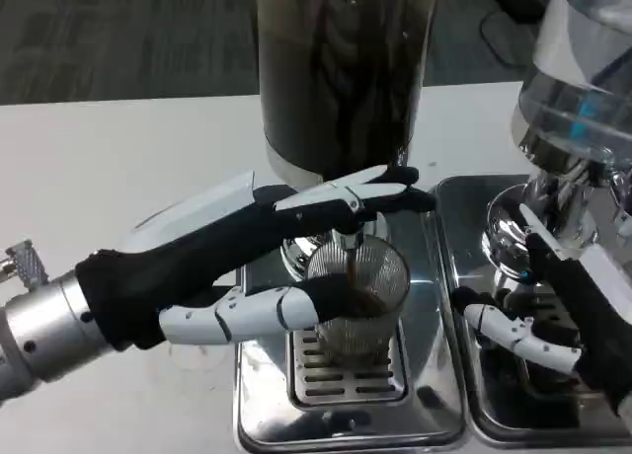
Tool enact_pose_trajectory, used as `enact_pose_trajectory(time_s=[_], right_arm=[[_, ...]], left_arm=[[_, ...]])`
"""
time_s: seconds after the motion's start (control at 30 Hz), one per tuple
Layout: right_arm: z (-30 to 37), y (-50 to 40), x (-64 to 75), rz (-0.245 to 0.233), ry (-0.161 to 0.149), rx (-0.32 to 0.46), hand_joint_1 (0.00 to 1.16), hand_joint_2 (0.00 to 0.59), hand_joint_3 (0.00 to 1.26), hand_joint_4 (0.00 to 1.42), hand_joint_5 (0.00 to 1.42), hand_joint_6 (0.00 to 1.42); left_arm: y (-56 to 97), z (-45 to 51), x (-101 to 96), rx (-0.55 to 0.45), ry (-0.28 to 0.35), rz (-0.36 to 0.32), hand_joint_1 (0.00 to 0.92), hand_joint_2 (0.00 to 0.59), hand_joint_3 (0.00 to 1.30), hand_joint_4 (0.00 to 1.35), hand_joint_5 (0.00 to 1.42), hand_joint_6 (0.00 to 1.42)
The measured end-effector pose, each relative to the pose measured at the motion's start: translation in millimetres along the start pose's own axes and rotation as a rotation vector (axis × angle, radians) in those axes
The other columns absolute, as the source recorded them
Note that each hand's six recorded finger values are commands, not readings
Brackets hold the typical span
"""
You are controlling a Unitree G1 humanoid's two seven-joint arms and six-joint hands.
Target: Grasp the cup under the faucet to collect the drink, then remove the cup.
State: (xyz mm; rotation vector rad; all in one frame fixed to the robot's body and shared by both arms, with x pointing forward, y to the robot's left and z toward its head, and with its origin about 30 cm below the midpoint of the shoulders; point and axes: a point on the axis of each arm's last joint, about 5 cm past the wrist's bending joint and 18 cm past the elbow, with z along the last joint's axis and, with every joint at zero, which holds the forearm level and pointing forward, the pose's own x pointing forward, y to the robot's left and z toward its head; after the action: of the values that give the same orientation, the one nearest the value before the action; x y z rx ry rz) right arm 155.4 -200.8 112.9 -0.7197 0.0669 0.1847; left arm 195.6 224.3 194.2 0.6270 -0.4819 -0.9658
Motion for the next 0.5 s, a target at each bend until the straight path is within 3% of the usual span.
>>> enact_pose_trajectory(time_s=[0.27, 0.37, 0.5], right_arm=[[6.9, -3.1, 9.3, 0.04, -0.019, 0.029, 0.51, 0.189, 0.0, 0.0, 0.0, 0.0], [6.2, -1.0, 11.3, 0.063, -0.041, 0.118, 0.51, 0.187, 0.0, 0.0, 0.0, 0.0], [3.5, 1.2, 12.1, 0.105, -0.051, 0.174, 0.52, 0.172, 0.0, 0.0, 0.0, 0.0]], left_arm=[[0.7, 1.2, 0.1, -0.003, 0.002, 0.0, 0.0, 0.24, 0.15, 0.0, 0.1, 0.01], [0.8, 1.3, 0.1, -0.003, 0.003, 0.0, 0.0, 0.239, 0.15, 0.0, 0.1, 0.01], [1.0, 1.4, 0.1, -0.002, 0.003, -0.001, 0.0, 0.238, 0.15, 0.0, 0.1, 0.01]])
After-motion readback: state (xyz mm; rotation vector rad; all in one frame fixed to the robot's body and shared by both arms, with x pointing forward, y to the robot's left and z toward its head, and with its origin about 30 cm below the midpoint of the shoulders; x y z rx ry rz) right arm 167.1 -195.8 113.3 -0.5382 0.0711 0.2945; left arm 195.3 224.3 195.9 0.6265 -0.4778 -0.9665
